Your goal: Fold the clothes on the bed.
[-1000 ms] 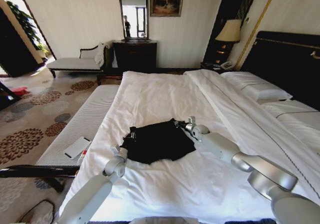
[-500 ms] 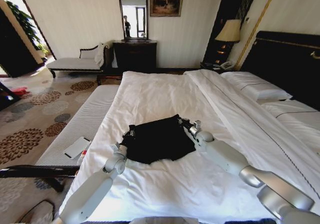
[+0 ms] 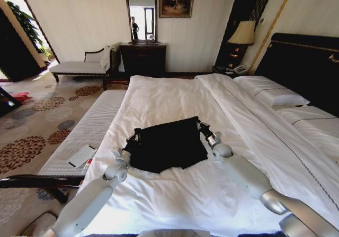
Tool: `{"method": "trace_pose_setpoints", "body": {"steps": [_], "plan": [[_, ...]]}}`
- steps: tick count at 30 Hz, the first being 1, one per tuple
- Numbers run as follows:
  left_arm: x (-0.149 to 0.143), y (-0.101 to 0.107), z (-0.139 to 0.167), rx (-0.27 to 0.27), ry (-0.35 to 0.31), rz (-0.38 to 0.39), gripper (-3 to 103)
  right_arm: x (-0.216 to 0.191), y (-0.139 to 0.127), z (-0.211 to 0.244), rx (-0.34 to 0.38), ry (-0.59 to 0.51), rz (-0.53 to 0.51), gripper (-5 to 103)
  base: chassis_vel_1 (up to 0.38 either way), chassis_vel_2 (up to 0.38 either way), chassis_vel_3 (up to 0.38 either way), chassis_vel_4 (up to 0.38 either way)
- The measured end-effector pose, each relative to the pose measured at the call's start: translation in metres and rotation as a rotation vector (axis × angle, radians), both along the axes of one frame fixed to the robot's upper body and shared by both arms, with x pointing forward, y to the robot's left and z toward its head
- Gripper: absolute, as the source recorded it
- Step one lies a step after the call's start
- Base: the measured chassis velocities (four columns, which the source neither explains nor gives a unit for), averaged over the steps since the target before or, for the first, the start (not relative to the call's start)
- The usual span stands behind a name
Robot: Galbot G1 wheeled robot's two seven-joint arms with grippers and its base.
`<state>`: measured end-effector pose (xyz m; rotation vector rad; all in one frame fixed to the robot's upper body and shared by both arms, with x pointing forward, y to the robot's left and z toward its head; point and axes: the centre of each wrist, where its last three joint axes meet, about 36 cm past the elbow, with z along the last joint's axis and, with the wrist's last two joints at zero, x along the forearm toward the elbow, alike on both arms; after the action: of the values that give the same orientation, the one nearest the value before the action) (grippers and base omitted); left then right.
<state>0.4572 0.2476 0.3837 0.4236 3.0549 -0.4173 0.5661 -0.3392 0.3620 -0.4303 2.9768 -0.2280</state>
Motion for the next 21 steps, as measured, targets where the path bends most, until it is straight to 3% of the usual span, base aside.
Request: {"method": "trace_pose_setpoints", "body": {"steps": [4,12,17,21], "plan": [[0.005,0.013,0.007,0.026,-0.013,0.013,4,0.001,0.007,0.001,0.007,-0.002,0.005,1,0.000,0.000,0.000,0.000],[0.019,0.014,0.000,0.046,-0.014,0.017,4,0.000,0.010,-0.009,-0.002,-0.001,0.009,1,0.000,0.000,0.000,0.000],[0.001,0.007,0.003,0.037,-0.029,-0.010,4,-0.014,0.010,-0.013,0.012,-0.010,0.011,1,0.000,0.000,0.000,0.000],[-0.027,0.003,0.005,0.061,-0.061,-0.050,4,-0.049,0.001,-0.029,0.004,-0.016,-0.001,1,0.000,0.000,0.000,0.000]]}}
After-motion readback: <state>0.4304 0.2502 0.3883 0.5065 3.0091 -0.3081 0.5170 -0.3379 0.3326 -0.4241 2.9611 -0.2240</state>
